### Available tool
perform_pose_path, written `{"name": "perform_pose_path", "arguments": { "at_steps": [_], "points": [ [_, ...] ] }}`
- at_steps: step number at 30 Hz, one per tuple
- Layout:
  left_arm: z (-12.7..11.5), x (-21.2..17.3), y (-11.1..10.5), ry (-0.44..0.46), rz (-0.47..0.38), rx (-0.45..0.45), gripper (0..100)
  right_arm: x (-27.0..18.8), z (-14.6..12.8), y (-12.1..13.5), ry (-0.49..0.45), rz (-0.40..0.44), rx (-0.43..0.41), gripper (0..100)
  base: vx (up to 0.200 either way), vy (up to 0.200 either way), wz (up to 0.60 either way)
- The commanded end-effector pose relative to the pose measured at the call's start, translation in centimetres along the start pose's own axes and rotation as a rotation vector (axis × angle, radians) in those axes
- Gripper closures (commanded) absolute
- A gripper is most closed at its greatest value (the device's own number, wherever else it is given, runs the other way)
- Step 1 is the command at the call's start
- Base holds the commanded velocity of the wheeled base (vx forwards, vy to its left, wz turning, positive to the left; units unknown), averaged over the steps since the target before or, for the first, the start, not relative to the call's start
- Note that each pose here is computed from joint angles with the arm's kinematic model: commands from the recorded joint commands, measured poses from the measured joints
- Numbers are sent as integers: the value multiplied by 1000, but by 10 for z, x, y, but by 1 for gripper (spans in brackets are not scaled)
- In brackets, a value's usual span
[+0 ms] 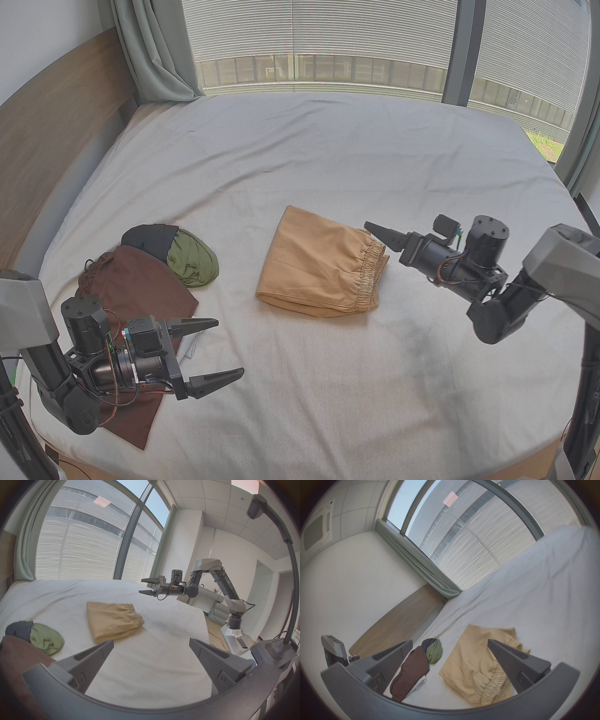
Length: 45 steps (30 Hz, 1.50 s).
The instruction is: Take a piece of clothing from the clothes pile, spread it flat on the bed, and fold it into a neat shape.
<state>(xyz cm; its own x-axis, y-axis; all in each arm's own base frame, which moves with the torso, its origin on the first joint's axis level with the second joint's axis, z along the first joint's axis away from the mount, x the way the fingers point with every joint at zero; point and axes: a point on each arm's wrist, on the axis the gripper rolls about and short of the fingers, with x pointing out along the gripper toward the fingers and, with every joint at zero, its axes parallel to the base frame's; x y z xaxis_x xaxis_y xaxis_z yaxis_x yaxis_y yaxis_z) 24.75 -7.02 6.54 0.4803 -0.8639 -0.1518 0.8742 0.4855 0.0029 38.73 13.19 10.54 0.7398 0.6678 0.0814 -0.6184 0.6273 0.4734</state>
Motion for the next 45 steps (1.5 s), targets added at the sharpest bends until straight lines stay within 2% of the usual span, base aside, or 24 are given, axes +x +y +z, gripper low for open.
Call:
{"name": "perform_pose_path", "arguments": {
  "at_steps": [1,3,5,7,10,12,19,24,26,31,32,34,39,43,45],
  "points": [
    [45,-2,-43,-119,-120,99,0,-84,58,40,-119,-114,-220,0,0,0,0],
    [47,-3,-48,-127,-133,103,0,-92,59,42,-122,-132,-240,0,0,0,0],
    [55,-10,-68,-150,-185,118,0,-140,67,53,-159,-203,-320,0,0,0,0],
    [60,-18,-78,-166,-197,129,0,-168,67,62,-188,-233,-349,0,0,0,0],
    [68,-33,-89,-200,-195,136,0,-204,63,76,-221,-260,-390,0,0,0,0],
    [73,-48,-98,-232,-182,151,0,-226,58,89,-240,-248,-416,0,0,0,0],
    [90,-90,-120,-348,21,139,0,-275,41,127,-288,-204,-504,0,0,0,0],
    [93,-111,-132,-382,103,131,0,-296,37,145,-311,-199,-545,0,0,0,0],
    [88,-124,-139,-370,166,111,0,-314,27,158,-308,-199,-546,0,0,0,0],
    [78,-141,-150,-335,250,80,0,-340,5,172,-276,-203,-526,0,0,0,0],
    [73,-147,-152,-316,298,67,0,-349,-6,174,-251,-211,-509,0,0,0,0],
    [66,-155,-158,-300,343,53,0,-361,-21,176,-223,-219,-491,0,0,0,0],
    [41,-173,-178,-261,384,18,0,-386,-62,172,-128,-177,-443,0,0,0,0],
    [16,-184,-194,-235,415,4,0,-384,-63,170,-93,-212,-459,0,0,0,0],
    [7,-187,-199,-228,449,3,0,-384,-68,165,-55,-295,-451,0,0,0,0]
  ]
}}
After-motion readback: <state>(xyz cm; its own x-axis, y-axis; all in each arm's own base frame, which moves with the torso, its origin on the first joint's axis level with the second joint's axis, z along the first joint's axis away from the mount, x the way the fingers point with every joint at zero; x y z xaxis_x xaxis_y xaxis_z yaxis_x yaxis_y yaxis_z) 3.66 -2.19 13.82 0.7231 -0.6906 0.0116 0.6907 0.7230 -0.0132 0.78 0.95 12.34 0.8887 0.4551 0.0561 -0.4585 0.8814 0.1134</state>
